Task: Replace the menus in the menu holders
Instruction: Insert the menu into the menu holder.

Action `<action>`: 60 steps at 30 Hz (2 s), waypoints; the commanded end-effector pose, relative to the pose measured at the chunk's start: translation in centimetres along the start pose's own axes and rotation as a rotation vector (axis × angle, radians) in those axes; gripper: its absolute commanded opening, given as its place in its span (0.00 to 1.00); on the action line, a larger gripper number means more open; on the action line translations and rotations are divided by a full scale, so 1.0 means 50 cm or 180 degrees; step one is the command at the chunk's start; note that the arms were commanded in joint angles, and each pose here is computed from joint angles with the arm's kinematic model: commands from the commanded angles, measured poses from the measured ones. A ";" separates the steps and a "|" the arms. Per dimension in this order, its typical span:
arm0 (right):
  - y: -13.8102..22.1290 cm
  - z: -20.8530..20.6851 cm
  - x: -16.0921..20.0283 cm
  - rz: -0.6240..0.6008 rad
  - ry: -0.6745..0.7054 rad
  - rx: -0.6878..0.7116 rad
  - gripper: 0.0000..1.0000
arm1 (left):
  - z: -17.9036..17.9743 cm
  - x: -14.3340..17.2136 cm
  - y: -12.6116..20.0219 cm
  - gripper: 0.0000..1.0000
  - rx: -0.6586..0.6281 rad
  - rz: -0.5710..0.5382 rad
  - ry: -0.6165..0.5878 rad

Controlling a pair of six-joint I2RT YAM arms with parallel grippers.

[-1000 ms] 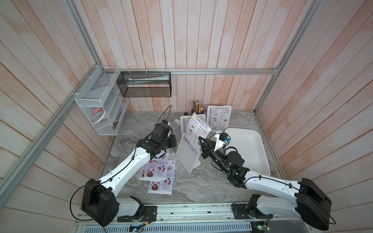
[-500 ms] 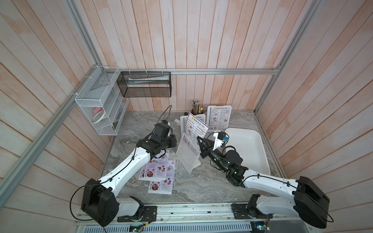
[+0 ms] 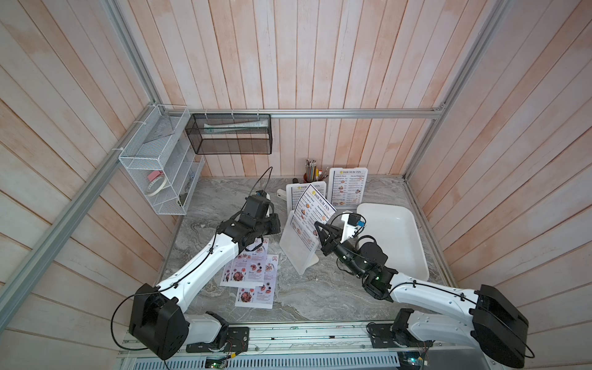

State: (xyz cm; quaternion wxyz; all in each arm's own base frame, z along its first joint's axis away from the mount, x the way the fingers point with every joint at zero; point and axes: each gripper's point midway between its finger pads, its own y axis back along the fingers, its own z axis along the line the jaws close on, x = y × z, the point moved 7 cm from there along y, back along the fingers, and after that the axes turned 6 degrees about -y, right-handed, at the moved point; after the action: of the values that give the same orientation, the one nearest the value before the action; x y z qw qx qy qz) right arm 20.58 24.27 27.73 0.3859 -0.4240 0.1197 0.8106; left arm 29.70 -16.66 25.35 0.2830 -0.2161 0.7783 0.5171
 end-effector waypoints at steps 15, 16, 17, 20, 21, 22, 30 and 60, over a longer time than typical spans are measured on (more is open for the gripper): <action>0.022 0.009 0.025 0.0201 -0.0030 0.0253 0.29 | -0.019 -0.037 0.009 0.20 0.0100 -0.0190 -0.0080; 0.021 0.012 0.014 0.0180 0.0026 0.0272 0.31 | -0.019 -0.036 0.009 0.20 0.0098 -0.0187 -0.0075; 0.020 0.014 0.004 0.0174 0.0058 0.0278 0.32 | -0.019 -0.036 0.010 0.20 0.0094 -0.0188 -0.0077; 0.011 0.012 -0.022 0.0243 0.0120 0.0276 0.34 | -0.018 -0.036 0.010 0.20 0.0088 -0.0187 -0.0074; 0.008 0.010 -0.027 0.0274 0.0133 0.0265 0.35 | -0.018 -0.036 0.012 0.20 0.0092 -0.0195 -0.0069; 0.005 0.007 -0.030 0.0307 0.0146 0.0269 0.35 | -0.018 -0.035 0.011 0.20 0.0091 -0.0193 -0.0061; -0.007 -0.004 -0.018 0.0545 0.0077 0.0223 0.27 | -0.020 -0.036 0.010 0.20 0.0100 -0.0181 -0.0063; -0.153 -0.002 -0.023 0.1880 0.0321 0.1756 0.03 | 0.020 -0.017 0.002 0.34 -0.0271 -0.0068 -0.0070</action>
State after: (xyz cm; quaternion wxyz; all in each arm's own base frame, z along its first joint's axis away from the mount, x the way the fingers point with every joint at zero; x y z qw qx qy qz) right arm 27.29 28.81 29.66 0.2468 -0.2985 0.4425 0.8088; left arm 30.95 -16.61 25.89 0.2960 -0.2223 0.7565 0.5391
